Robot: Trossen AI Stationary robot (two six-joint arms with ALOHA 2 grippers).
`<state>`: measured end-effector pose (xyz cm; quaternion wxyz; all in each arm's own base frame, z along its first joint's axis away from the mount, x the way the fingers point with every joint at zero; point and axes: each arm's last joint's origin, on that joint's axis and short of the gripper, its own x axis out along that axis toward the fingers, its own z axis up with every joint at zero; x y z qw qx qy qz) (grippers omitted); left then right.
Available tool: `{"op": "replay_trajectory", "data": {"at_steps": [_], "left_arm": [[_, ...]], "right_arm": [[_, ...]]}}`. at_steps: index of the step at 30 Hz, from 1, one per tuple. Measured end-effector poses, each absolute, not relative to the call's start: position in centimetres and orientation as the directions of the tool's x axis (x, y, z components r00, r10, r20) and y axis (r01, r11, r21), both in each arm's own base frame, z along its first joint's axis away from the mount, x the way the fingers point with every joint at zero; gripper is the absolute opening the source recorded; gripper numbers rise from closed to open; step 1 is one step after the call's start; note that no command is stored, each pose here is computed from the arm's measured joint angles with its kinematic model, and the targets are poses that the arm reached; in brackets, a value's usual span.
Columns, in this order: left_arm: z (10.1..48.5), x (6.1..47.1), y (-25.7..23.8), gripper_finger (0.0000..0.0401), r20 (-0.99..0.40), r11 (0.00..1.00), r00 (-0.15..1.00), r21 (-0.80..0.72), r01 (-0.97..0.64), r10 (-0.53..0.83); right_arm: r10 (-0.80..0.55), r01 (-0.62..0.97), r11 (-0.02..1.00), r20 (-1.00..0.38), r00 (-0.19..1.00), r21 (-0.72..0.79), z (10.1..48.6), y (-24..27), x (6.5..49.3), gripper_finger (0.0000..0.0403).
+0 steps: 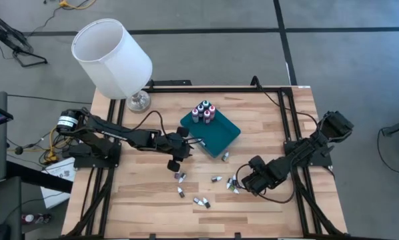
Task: Pick & Place food coloring
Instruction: Put the small green food coloring bottle into the blue bin
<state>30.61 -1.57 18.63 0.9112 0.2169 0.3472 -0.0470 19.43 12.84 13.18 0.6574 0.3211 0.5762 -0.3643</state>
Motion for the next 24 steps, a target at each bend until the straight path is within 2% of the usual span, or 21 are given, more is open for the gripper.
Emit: {"op": "replay_trajectory", "data": {"at_steps": [7, 16, 24], "left_arm": [[18.6, 30.6, -1.6, 0.0128, -0.652, 0.901, 0.755, 0.363, 0.236, 0.065], [18.7, 30.7, -1.6, 0.0128, -0.644, 0.897, 0.762, 0.376, 0.233, 0.072], [19.5, 30.5, -1.9, 0.0128, -0.619, 0.91, 0.783, 0.358, 0.209, 0.064]], "right_arm": [[-0.109, 0.809, 0.588, -0.991, 0.076, -0.003, 13.2, 12.8, 19.5, 0.008], [-0.126, 0.718, 0.696, -0.987, 0.102, -0.014, 13.4, 13.0, 19.8, 0.0078], [-0.206, 0.581, 0.813, -0.951, 0.232, -0.034, 15.6, 13.6, 21.7, 0.0078]]}}
